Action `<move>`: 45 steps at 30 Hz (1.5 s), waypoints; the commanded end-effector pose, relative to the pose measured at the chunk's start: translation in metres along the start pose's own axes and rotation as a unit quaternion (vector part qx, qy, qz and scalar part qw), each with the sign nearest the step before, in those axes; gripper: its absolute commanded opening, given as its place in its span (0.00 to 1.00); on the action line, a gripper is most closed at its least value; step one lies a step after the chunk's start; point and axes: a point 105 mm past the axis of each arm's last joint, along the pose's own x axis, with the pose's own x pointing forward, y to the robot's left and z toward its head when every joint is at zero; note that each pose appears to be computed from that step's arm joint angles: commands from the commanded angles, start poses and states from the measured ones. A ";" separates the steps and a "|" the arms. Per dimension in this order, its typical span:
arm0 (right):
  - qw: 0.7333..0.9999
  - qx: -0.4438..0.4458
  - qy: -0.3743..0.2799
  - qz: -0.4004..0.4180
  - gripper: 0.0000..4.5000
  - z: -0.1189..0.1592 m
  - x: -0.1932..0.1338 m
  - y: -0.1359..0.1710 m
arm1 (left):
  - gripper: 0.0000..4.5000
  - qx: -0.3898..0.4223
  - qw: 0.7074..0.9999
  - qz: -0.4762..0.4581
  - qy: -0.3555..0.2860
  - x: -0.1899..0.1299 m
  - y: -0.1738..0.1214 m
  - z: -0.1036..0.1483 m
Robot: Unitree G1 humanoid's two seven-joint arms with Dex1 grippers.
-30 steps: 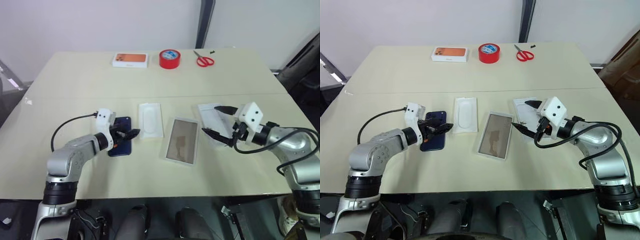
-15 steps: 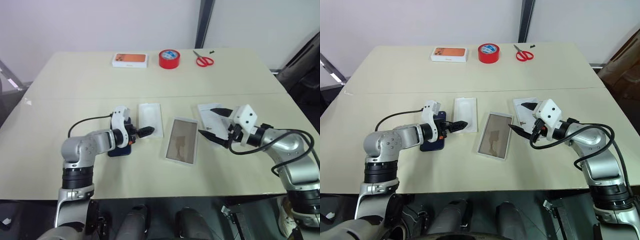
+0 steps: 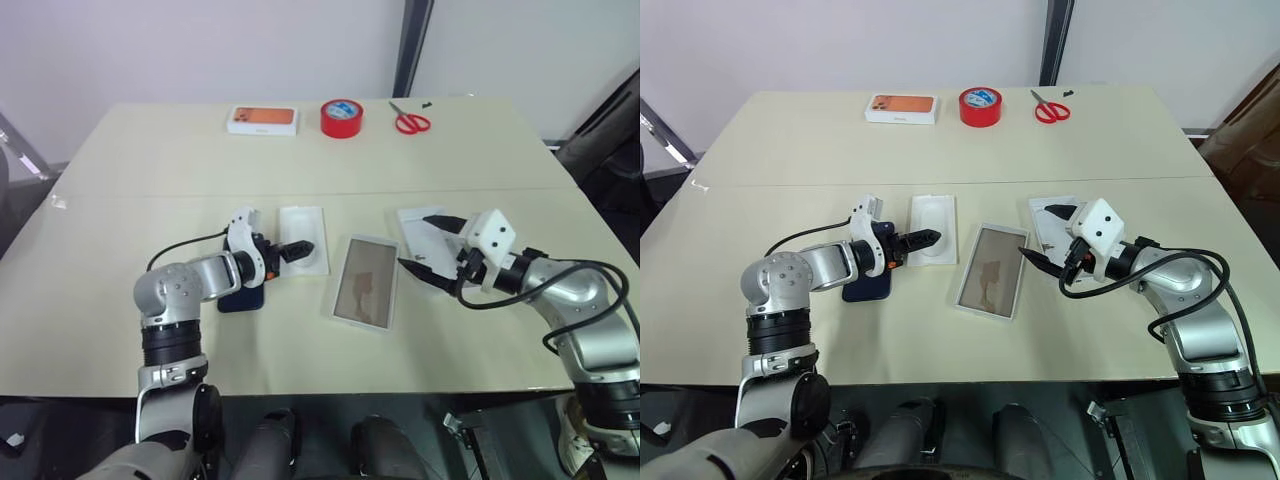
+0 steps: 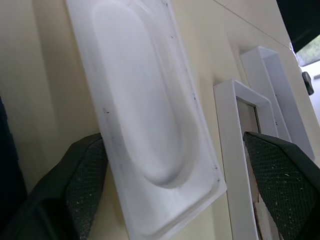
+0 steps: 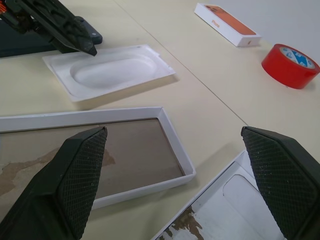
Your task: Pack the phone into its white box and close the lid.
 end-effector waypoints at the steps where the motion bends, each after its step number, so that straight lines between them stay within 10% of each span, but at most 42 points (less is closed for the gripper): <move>1: 1.000 -0.020 -0.019 -0.004 1.00 0.013 0.001 -0.002 | 0.57 -0.005 1.000 -0.008 0.016 0.001 -0.003 -0.005; 12: 1.000 -0.019 -0.018 0.004 1.00 0.013 0.002 0.002 | 0.47 -0.004 1.000 0.008 0.020 0.001 0.002 -0.007; 18: 0.999 -0.018 -0.015 0.029 1.00 0.014 0.002 0.012 | 0.01 -0.011 1.000 0.008 0.026 0.003 0.004 -0.008; 39: 0.959 0.064 0.084 0.263 1.00 -0.015 0.026 0.110 | 0.01 0.040 0.996 -0.074 -0.032 -0.013 -0.023 0.028; 45: 0.953 0.032 0.113 0.279 0.47 -0.033 0.027 0.110 | 0.00 0.024 0.995 -0.088 -0.033 -0.019 -0.024 0.031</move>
